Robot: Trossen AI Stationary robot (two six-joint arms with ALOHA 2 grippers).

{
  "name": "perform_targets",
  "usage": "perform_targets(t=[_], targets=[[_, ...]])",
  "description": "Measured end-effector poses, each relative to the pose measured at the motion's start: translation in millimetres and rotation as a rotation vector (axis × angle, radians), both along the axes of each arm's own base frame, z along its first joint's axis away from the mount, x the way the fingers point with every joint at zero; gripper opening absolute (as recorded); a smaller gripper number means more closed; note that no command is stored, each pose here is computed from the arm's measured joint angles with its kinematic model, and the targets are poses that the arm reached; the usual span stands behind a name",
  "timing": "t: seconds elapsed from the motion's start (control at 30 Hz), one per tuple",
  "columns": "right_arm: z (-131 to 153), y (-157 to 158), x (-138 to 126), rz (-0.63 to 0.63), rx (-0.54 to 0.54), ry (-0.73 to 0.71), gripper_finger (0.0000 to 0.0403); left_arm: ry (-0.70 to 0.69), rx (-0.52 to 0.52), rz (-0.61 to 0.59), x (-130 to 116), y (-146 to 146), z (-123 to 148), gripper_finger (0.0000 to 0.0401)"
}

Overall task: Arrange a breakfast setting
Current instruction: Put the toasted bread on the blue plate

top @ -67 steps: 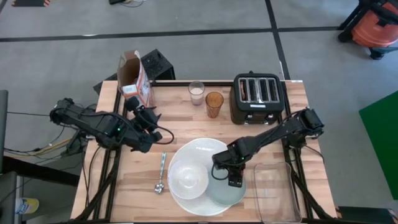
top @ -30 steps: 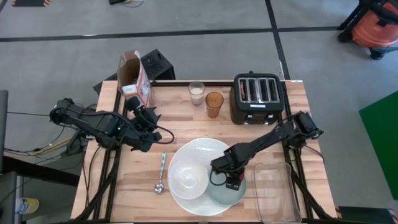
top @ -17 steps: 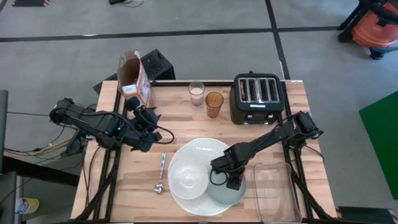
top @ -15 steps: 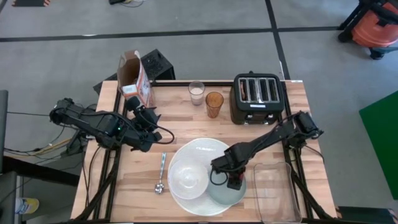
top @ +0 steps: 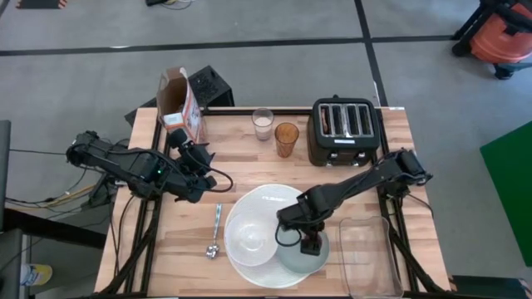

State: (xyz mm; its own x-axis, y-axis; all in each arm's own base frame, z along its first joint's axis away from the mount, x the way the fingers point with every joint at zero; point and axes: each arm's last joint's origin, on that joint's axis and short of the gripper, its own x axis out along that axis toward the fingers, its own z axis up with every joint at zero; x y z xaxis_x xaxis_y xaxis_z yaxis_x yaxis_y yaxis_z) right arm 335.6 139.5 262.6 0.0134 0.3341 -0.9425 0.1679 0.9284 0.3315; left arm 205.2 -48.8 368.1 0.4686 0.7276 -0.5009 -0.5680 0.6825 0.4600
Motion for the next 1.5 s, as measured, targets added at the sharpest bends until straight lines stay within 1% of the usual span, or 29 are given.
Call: perform_targets(t=[0.17, 0.3, 0.47, 0.63, 0.77, 0.87, 0.93, 1.1, 1.2, 1.3, 1.37, 1.5], targets=[[19, 11, 9, 0.032, 0.053, -0.142, 0.039, 0.0, 0.0, 0.0, 0, 0, 0, 0.0139], [22, 12, 14, 0.015, 0.069, -0.188, 0.0389, -0.001, -0.001, 0.001, 0, 0, 0, 0.0139], [21, -1, 18, -0.049, -0.026, -0.203, 0.0388, 0.006, 0.005, 0.006, 0, 2, 0, 0.0139], [26, -28, 14, -0.139, -0.2, -0.187, 0.0388, 0.018, 0.01, 0.017, 1, 6, 0, 0.0139], [34, -50, 3, -0.209, -0.332, -0.139, 0.0388, 0.027, 0.009, 0.032, 2, 10, 0, 0.0139], [46, -67, -7, -0.28, -0.393, -0.12, 0.0388, 0.031, 0.007, 0.039, 2, 11, -1, 0.0139], [55, -78, -14, -0.315, -0.408, -0.118, 0.0388, 0.041, -0.008, 0.036, 2, 12, -1, 0.0139], [83, -104, -35, -0.398, -0.398, -0.174, 0.0388, 0.059, -0.066, 0.014, 2, 11, -3, 0.0139], [100, -122, -48, -0.478, -0.432, -0.234, 0.0388, 0.067, -0.094, 0.002, 2, 10, -3, 0.0139], [113, -137, -59, -0.592, -0.48, -0.291, 0.0388, 0.07, -0.107, -0.004, 2, 10, -3, 0.0139], [118, -146, -65, -0.64, -0.494, -0.305, 0.0388, 0.078, -0.1, -0.014, 3, 10, -3, 0.0139], [120, -161, -67, -0.697, -0.507, -0.303, 0.0388, 0.104, -0.116, -0.04, 3, 9, -4, 0.0139]])
